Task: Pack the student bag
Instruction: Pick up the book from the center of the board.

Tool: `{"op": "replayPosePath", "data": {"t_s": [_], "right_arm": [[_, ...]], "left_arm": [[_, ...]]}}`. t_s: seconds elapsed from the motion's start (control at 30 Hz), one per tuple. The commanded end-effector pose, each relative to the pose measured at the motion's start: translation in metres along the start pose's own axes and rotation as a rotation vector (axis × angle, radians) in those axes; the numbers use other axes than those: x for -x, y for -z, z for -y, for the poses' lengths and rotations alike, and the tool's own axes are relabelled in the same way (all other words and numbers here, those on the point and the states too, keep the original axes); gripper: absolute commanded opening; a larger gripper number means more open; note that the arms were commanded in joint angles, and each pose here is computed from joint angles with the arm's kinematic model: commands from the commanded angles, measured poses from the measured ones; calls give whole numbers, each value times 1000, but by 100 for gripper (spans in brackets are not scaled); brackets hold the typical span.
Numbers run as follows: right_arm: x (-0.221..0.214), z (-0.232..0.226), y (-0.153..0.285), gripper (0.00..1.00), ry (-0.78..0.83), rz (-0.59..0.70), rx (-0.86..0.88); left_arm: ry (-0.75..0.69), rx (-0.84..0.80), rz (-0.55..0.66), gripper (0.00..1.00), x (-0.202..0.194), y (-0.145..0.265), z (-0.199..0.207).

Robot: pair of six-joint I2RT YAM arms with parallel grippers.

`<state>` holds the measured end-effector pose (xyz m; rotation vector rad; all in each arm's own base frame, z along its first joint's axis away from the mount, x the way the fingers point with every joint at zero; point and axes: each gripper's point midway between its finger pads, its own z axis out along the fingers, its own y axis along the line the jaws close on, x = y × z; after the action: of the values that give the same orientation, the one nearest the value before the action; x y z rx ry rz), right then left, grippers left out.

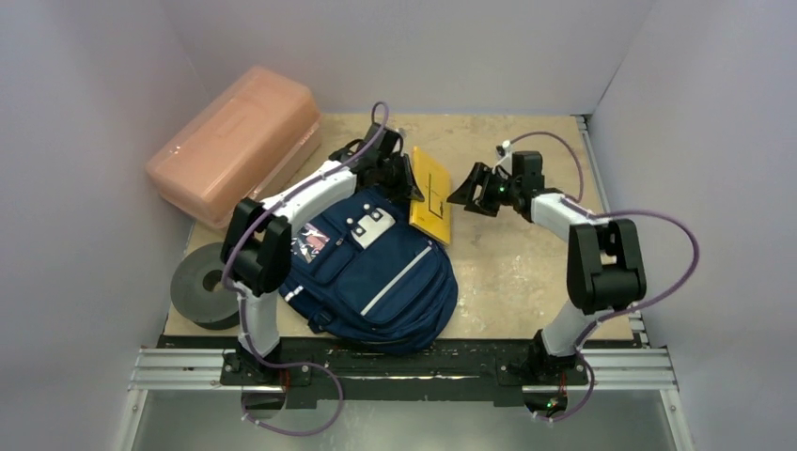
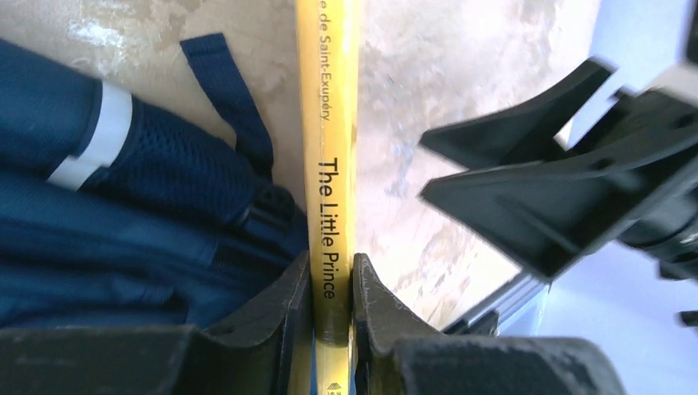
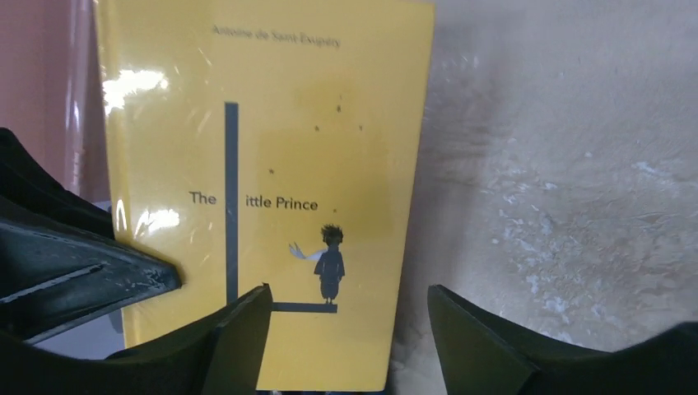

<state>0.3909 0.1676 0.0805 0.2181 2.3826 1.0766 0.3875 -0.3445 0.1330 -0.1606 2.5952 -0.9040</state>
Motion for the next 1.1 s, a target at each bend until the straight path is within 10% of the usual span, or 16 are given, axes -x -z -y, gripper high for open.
{"op": "replayPosePath", "data": {"t_s": [0.0, 0.33, 0.8, 1.07], "right_arm": [[34, -53, 55, 79, 250, 128, -78], [-9, -200, 145, 99, 767, 125, 303], [-149, -272, 153, 96, 738, -300, 848], [-195, -260, 165, 20, 683, -511, 963]], "left_arm": [[-308, -279, 123, 0, 19, 118, 69], [-799, -477, -35, 0, -94, 243, 41], [-1068, -493, -8, 0, -128, 276, 14], [-1090, -544, -27, 0, -143, 277, 17]]}}
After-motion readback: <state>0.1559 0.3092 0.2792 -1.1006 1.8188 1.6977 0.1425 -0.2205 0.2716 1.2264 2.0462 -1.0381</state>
